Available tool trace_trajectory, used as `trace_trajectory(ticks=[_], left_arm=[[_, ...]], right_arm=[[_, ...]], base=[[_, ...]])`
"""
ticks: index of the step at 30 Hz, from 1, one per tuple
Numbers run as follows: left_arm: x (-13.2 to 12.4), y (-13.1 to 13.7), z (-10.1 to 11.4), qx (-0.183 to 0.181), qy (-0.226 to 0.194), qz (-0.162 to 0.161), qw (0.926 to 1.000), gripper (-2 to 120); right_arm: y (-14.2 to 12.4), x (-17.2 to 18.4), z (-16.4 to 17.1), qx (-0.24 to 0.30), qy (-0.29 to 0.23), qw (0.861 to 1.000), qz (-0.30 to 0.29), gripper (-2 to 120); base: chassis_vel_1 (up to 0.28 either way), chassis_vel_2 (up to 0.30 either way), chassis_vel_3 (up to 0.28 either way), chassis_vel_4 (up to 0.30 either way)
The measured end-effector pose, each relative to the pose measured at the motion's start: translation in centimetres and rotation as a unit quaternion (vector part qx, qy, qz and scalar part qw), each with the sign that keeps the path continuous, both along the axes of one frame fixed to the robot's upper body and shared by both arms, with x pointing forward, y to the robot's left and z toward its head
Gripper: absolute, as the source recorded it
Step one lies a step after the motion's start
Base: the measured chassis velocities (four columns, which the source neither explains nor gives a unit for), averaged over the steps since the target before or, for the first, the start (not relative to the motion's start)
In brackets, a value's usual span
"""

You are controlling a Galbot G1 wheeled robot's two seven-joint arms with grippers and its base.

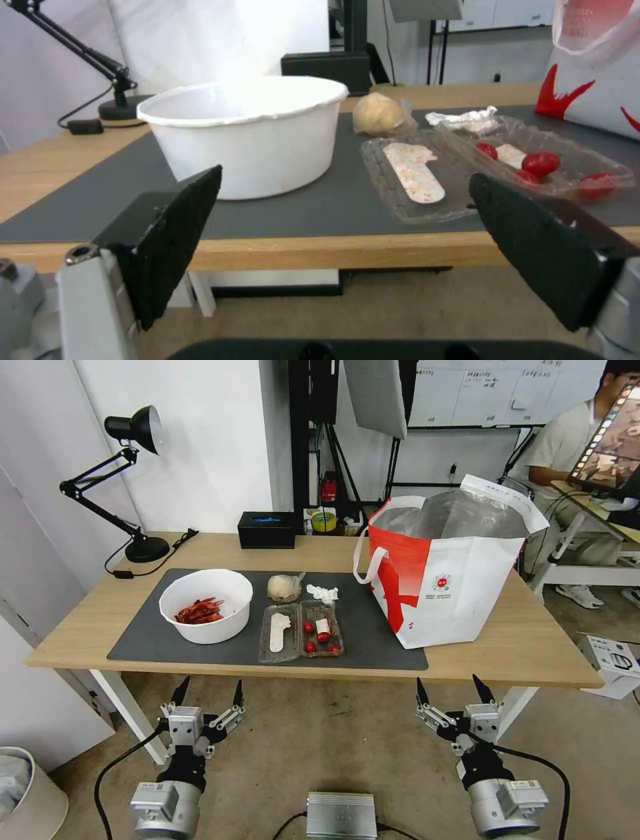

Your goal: Pick up the trash from the table and place it into the takeout bag.

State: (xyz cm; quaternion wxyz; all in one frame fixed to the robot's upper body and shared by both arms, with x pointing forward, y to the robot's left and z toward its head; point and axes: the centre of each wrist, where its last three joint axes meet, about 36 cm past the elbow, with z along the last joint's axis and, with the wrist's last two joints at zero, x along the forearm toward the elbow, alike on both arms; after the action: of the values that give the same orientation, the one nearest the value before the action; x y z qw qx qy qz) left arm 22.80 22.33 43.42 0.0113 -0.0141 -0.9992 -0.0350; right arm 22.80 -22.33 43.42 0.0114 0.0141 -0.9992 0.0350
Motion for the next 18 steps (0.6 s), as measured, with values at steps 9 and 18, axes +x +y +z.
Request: trace_trajectory(ticks=[9, 18], left_arm=[[0.00, 0.00, 0.00, 0.000, 0.000, 0.000, 1.0000, 100], [0.00, 0.00, 0.00, 0.000, 0.000, 0.000, 1.0000, 100]], right_arm=[[0.00, 0.00, 0.00, 0.000, 0.000, 1.000, 0.000, 100], [0.00, 0.00, 0.00, 0.000, 0.000, 1.000, 0.000, 100]], base=[[0.000, 0.000, 0.000, 0.000], [0.000, 0.000, 0.000, 0.000]])
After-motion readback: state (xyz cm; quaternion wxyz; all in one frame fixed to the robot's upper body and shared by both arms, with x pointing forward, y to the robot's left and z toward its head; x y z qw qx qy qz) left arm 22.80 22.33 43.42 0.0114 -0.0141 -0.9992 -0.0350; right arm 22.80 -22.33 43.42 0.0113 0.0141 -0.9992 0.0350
